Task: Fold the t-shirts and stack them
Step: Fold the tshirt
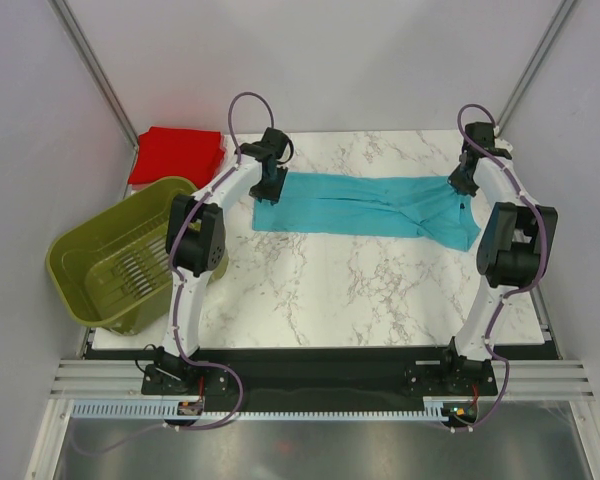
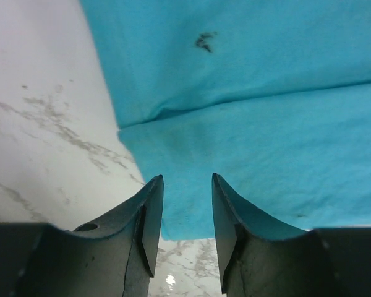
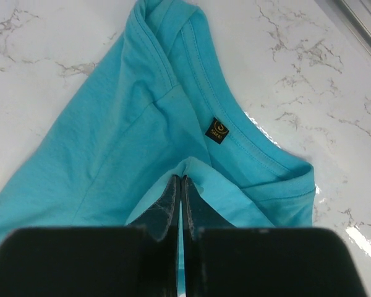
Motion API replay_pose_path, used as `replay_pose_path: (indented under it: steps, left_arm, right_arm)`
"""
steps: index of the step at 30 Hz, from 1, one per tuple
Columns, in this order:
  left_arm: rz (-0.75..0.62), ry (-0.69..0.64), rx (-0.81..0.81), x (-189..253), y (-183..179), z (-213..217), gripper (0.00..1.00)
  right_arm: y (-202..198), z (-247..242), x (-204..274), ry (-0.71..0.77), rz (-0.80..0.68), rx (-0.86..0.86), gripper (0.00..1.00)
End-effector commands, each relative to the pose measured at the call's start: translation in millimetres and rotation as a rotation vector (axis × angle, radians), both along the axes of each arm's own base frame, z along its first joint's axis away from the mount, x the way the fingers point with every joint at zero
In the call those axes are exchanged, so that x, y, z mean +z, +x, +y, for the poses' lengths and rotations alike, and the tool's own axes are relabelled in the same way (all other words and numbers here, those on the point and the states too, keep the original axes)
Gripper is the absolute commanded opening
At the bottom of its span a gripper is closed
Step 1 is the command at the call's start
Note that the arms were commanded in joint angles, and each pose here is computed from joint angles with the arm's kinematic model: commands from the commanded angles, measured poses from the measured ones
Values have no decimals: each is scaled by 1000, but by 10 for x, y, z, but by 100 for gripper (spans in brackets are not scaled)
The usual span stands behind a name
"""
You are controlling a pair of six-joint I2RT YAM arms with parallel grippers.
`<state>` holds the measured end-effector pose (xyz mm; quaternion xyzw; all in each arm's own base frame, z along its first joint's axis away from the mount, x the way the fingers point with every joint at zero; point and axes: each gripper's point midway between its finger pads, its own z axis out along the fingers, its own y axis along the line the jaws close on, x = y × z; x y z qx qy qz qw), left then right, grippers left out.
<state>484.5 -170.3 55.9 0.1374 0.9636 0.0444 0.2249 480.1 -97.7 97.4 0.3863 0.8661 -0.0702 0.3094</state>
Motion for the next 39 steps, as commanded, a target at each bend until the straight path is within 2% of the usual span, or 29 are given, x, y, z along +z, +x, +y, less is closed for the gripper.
replay_pose_path:
  steps: [1,2,3,5,6,9,14,19,22,26,32,34,39]
  left_arm:
    - [26,-195,-5,245,-139,-313,44]
    - [49,-201,-12,193,-194,-321,44]
    - [56,-201,-12,176,-222,-322,44]
    - [69,-200,-7,160,-299,-327,46]
    - [74,-201,-4,152,-329,-342,46]
    - [84,-201,-19,138,-460,-443,46]
    - [105,-153,-8,-36,-598,-451,46]
    - [102,-85,19,-159,-618,-326,45]
    - [104,-56,34,-218,-629,-282,45]
    - [109,-31,55,-283,-661,-238,45]
    - [114,-11,66,-307,-696,-185,45]
    - [111,-12,64,-298,-697,-192,45]
    - [114,-12,69,-292,-723,-181,45]
  right_arm:
    - [154,-163,69,-35,-31,-33,4]
    - [253,-202,192,-40,-63,-35,8]
    - [246,-222,146,-33,-35,-32,17]
    - [326,-278,327,-37,-49,-28,24]
    - [216,-276,296,-34,5,-41,27]
    - [-15,-252,375,-20,33,-89,31]
    - [-591,-205,237,1,107,-137,35]
    - [-1107,-367,-33,37,180,-254,36]
    - [-1241,-350,-190,90,193,-272,35]
    - [-1291,-229,-422,161,201,-251,34]
    - [-1321,-189,-627,186,182,-278,33]
    - [-1373,-258,-672,152,193,-299,32]
    - [-1588,-437,-824,108,256,-351,22]
